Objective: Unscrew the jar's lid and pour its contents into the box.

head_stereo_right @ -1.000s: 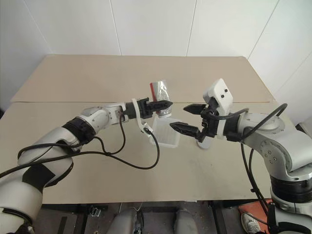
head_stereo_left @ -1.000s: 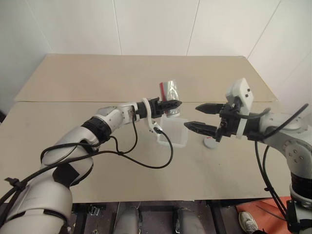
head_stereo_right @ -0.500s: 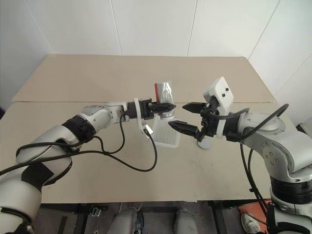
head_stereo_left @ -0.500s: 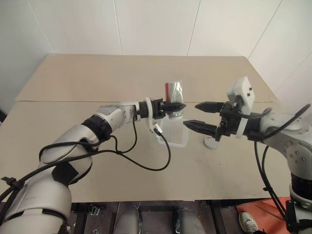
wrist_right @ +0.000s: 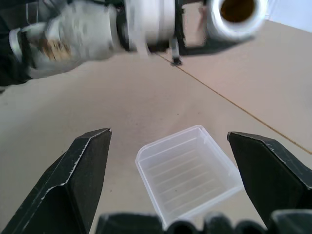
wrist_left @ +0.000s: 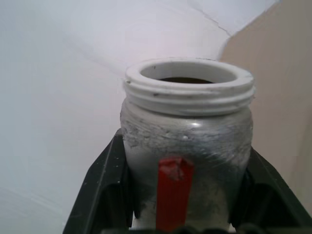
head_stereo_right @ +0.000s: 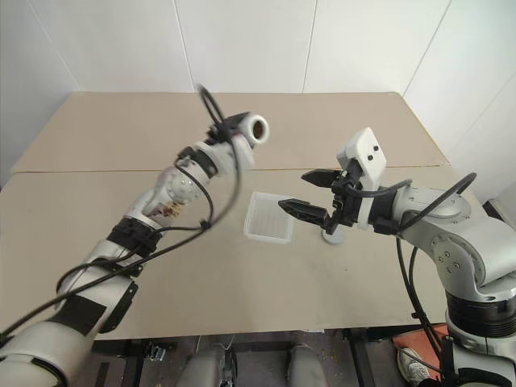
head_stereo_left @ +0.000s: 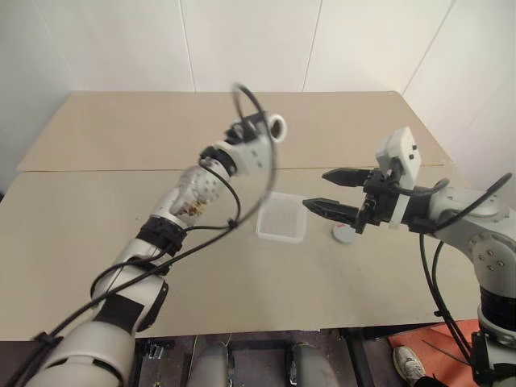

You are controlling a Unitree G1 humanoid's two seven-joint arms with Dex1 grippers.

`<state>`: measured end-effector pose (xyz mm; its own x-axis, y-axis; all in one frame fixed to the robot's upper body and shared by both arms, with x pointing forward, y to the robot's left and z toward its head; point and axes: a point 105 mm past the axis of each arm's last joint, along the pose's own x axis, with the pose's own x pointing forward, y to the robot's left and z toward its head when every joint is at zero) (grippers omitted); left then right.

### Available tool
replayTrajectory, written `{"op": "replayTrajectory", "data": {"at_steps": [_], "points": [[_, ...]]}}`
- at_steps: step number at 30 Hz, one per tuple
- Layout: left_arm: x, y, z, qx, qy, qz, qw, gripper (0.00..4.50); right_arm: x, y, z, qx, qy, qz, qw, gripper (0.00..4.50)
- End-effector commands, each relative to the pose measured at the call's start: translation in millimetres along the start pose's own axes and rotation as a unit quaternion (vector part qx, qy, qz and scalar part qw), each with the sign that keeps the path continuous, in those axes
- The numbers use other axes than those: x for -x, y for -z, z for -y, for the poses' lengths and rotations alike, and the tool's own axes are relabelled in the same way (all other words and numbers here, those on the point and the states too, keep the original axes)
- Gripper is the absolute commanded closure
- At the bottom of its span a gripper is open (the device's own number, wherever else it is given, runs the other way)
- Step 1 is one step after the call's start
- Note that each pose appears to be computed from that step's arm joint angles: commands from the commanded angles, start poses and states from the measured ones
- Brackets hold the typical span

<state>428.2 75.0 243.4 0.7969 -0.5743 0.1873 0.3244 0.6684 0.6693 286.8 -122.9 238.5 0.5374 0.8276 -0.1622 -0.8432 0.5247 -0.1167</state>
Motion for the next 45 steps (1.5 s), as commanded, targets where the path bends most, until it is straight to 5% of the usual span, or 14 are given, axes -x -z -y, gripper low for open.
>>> {"op": "replayTrajectory", "data": {"at_steps": [1,5,12,16,18,21,24,28,33,39,42,44,45], "points": [[13,6,-12,0.223,0.014,-0.014,0.975,2.51,5,-12,-2,0.018,-0.002,0.022,1.0,0.03],[31,35,-5,0.332,-0.003,-0.045,0.942,2.51,4,-12,-4,0.015,-0.008,0.023,1.0,0.03],[46,35,-3,0.42,-0.021,-0.032,0.907,2.51,5,-15,-4,0.018,-0.01,0.021,1.0,0.03],[50,19,-9,0.413,-0.023,0.019,0.91,2.51,4,-16,-4,0.021,-0.012,0.022,0.999,0.03],[48,38,-5,0.394,-0.036,-0.025,0.918,2.51,3,-16,-4,0.023,-0.013,0.022,0.999,0.03],[48,14,0,0.395,-0.008,0.031,0.918,2.51,4,-17,-5,0.027,-0.015,0.023,0.999,0.03],[45,35,-20,0.423,-0.085,0.008,0.902,2.51,4,-17,-6,0.031,-0.014,0.023,0.999,0.03],[49,4,-9,0.354,-0.048,0.077,0.931,2.51,6,-16,-8,0.031,-0.019,0.021,0.999,0.03],[52,29,21,0.335,-0.027,0.011,0.942,2.51,4,-15,-8,0.034,-0.019,0.017,0.999,0.03],[52,39,15,0.33,-0.043,-0.009,0.943,2.51,4,-14,-9,0.034,-0.021,0.015,0.999,0.03],[51,36,9,0.203,-0.056,-0.015,0.977,2.51,4,-13,-9,0.034,-0.023,0.015,0.999,0.03],[47,27,15,-0.069,-0.04,-0.01,0.997,2.51,4,-13,-9,0.034,-0.024,0.015,0.999,0.03],[45,22,21,-0.188,-0.024,0.01,0.982,2.51,4,-13,-9,0.034,-0.024,0.014,0.999,0.03]]}}
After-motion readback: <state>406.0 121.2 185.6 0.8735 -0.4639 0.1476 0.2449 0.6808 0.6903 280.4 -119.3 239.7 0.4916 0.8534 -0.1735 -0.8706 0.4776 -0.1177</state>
